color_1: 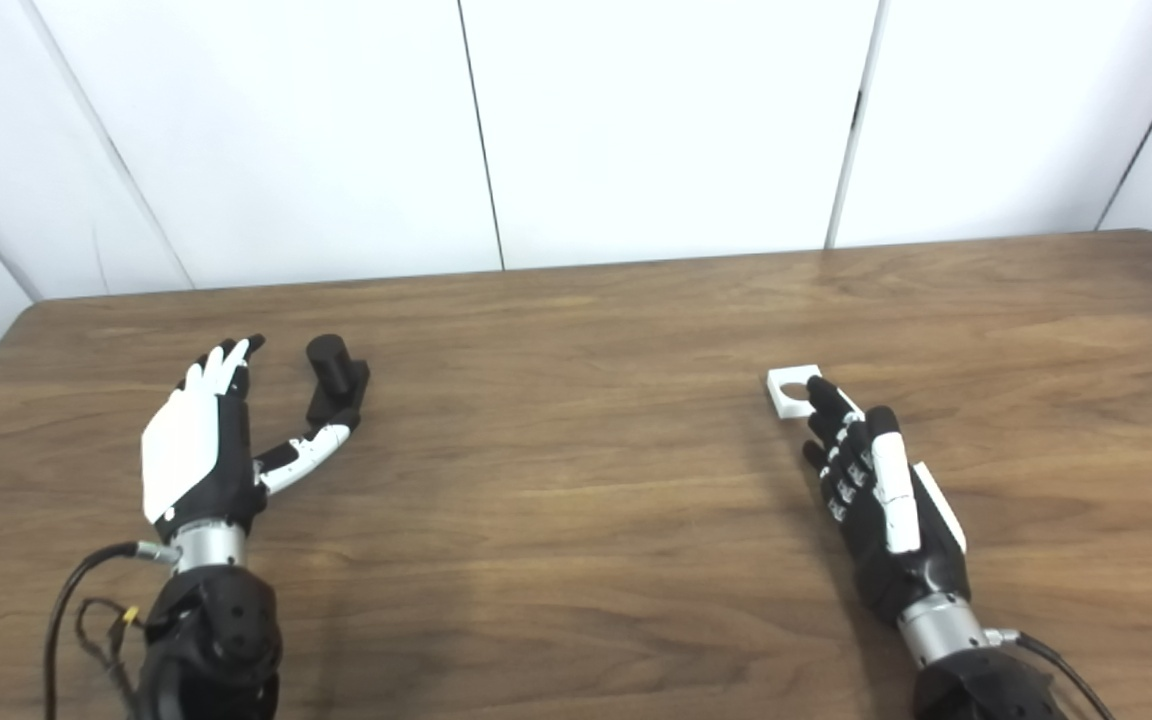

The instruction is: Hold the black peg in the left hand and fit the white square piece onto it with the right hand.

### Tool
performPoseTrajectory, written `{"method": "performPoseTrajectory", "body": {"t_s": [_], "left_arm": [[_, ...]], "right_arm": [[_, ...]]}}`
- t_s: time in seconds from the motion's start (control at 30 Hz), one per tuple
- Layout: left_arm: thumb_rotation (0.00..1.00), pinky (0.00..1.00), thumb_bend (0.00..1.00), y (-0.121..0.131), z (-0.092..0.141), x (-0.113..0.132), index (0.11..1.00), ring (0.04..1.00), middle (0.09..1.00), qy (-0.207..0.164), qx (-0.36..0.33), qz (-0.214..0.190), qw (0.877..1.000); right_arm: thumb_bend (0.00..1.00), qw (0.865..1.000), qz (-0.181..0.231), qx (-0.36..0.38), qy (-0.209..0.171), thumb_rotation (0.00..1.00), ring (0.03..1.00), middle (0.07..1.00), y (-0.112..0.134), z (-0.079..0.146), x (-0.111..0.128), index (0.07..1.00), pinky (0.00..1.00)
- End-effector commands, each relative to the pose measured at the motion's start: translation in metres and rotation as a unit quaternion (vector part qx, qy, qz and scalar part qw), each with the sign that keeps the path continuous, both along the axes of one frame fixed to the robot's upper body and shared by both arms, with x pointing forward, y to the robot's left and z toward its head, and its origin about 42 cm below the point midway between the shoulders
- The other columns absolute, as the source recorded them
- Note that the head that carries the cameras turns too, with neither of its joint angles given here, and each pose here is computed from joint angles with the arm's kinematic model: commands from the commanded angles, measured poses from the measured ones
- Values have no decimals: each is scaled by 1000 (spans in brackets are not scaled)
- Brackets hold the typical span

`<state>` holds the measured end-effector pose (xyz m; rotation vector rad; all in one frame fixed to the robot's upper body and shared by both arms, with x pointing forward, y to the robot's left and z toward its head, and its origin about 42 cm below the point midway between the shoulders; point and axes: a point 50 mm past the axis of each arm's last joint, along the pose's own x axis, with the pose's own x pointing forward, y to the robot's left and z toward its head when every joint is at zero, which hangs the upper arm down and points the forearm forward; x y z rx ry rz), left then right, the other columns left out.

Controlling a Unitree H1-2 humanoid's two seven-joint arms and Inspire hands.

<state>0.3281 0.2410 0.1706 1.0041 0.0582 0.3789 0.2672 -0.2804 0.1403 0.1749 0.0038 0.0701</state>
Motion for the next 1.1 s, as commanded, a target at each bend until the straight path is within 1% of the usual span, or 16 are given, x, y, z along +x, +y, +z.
{"method": "performPoseTrajectory", "body": {"t_s": [0.0,0.17,0.43,0.53,0.77,1.0,1.07], "left_arm": [[503,1000,786,1,19,19,902,1000,979,-34,32,13,999],[481,1000,774,1,16,35,899,1000,984,-20,38,15,999],[474,1000,775,3,5,52,880,997,970,-6,58,23,998],[475,1000,779,6,1,58,878,1000,970,-1,64,26,998],[519,1000,789,7,-5,69,874,1000,971,8,74,27,997],[524,1000,790,4,-9,77,864,994,960,14,78,27,996],[557,1000,798,3,-10,77,863,991,957,13,80,25,996]], "right_arm": [[643,999,1,2,-35,952,1000,973,3,11,6,903,1000],[648,999,0,2,-33,954,1000,970,3,10,6,900,1000],[625,999,3,0,-34,968,1000,979,1,9,5,914,1000],[634,999,5,-2,-33,970,1000,981,1,9,5,919,1000],[646,999,-1,-14,-33,970,1000,966,2,9,4,906,1000],[641,999,-1,-8,-31,969,1000,975,0,9,3,911,1000],[637,999,-1,-9,-31,977,1000,975,0,9,2,916,1000]]}}
